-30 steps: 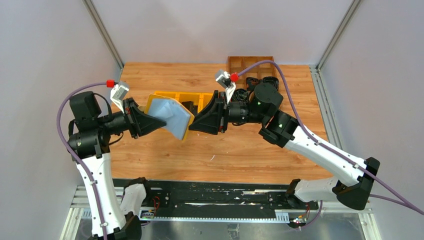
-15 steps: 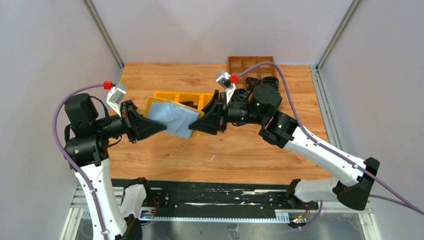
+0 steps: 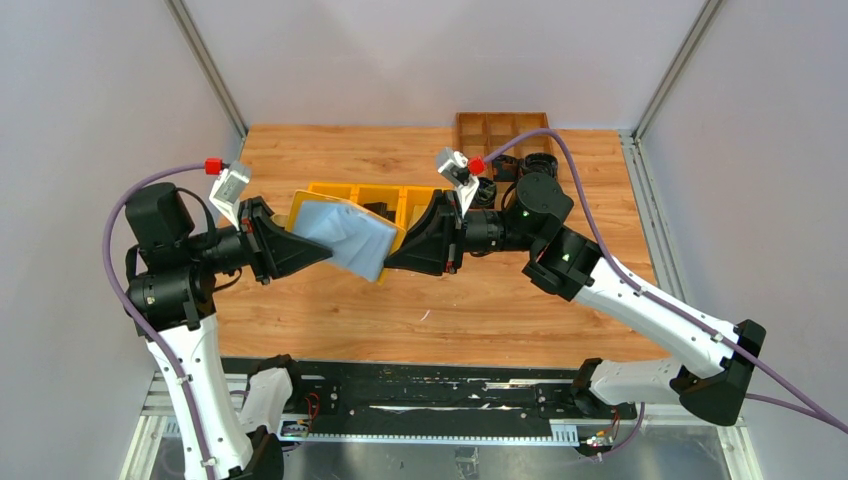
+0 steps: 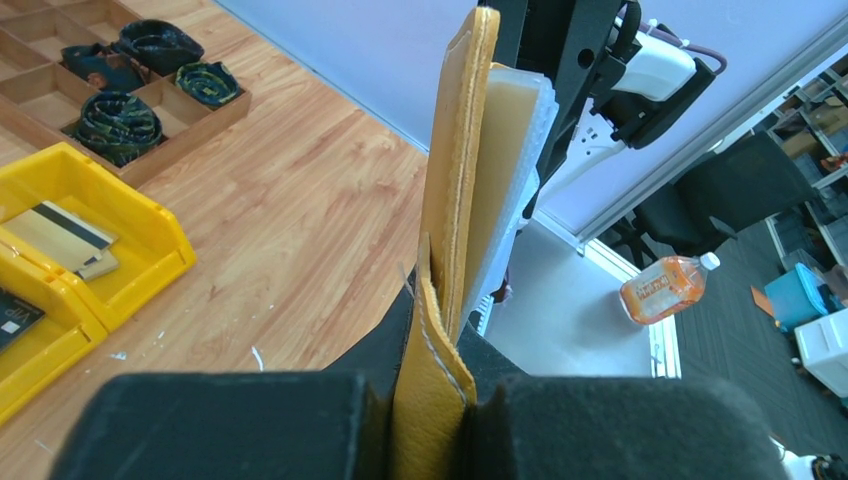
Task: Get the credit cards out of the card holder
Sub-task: Remove the credit card from the card holder.
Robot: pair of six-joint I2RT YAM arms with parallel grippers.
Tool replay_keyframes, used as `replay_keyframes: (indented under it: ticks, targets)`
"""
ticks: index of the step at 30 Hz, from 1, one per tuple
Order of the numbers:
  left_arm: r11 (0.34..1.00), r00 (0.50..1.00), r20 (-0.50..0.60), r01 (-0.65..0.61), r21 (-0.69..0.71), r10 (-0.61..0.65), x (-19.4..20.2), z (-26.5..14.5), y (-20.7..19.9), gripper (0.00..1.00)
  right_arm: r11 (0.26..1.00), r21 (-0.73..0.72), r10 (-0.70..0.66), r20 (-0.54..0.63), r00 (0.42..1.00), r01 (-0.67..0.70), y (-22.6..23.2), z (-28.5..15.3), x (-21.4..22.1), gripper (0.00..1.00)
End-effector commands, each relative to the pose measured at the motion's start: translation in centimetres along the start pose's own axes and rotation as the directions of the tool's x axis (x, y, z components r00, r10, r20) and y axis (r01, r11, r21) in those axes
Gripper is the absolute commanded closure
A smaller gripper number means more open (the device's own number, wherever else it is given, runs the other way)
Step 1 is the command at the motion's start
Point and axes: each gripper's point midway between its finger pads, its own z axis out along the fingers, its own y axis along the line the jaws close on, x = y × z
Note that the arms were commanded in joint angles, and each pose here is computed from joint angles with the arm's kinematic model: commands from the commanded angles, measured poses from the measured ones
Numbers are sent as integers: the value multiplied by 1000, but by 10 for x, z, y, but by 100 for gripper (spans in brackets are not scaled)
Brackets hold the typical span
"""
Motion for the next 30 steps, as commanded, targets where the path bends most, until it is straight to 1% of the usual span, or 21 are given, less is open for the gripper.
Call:
replay_keyframes:
  ticks: [1, 7, 9, 12, 17, 21, 26, 30]
  targets:
    - [999, 1000, -2, -14, 29, 14, -4, 0, -16, 97, 999, 5, -44, 41, 998, 43, 1, -2, -15, 77]
    - [999, 1000, -2, -18, 29, 18, -6, 0, -18, 98, 997, 61, -43, 65, 997, 39, -8, -2, -20, 84]
    - [999, 1000, -2, -20, 30, 21, -6, 0, -19, 97, 996, 79, -38, 71, 997, 32, -12, -1, -21, 84]
    - [999, 1000, -2, -21, 30, 21, -6, 0, -20, 98, 994, 101, -39, 88, 995, 30, -16, 0, -25, 80]
    - [999, 1000, -2, -20, 30, 20, -7, 0, -22, 99, 995, 86, -58, 114, 992, 48, -12, -1, -27, 82]
    - [999, 1000, -2, -20, 30, 20, -6, 0, -23, 99, 996, 79, -59, 111, 992, 51, -10, 3, -26, 83]
    - [1000, 1000, -2, -5, 30, 5, -4, 0, -23, 99, 999, 33, -42, 109, 993, 39, -2, 14, -26, 90]
    - [999, 1000, -3, -6, 31, 6, -2, 0, -24, 100, 1000, -18, -20, 119, 993, 22, 7, 22, -27, 91]
